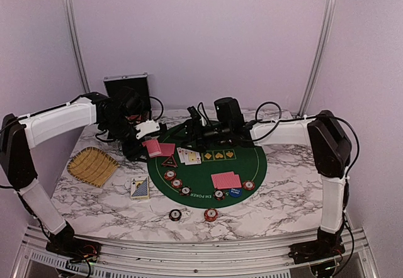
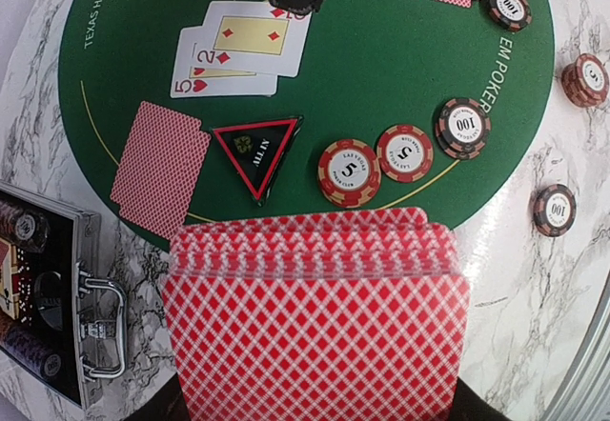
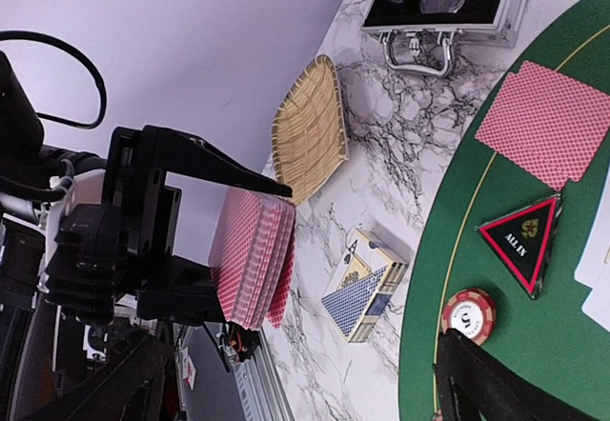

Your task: Distribute texas hold em gaming equipment

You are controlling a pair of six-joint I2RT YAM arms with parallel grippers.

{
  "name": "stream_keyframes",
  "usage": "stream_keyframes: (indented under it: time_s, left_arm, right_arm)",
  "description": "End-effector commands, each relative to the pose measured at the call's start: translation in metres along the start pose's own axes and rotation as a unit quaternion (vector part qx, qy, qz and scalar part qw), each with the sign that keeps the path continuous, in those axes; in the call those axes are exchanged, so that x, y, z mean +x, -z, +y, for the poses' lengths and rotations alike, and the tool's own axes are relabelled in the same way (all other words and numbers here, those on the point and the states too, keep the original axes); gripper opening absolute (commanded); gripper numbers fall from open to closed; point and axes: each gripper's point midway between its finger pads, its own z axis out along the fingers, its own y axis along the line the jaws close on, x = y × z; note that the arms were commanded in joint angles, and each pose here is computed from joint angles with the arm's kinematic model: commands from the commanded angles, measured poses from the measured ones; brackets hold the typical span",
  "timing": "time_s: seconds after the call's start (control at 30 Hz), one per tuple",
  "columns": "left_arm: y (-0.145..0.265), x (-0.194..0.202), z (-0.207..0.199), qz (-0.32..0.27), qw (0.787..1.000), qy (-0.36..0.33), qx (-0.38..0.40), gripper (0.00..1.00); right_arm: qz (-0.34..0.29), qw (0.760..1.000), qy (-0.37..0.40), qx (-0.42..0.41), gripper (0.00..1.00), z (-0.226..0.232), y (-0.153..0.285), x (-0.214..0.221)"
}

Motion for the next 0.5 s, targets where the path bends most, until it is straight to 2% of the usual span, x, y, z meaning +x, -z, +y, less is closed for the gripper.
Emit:
stream_keyframes:
  time_s: [0.0,0.47]
  left_arm:
    - [0.008,-0.013,0.003,-0.02,1.0,0.003,0.003,0.0]
    - [0.009,-0.017,0.003,-0.025,1.0,0.003,0.006,0.0]
  right_arm:
    - [0.002,0.999,-0.015,-0.029,0.96,0.009,-0.014,-0.005]
    - [0.018,0.996,-0.038,-0.085,0.91,0.022,-0.03,0.001]
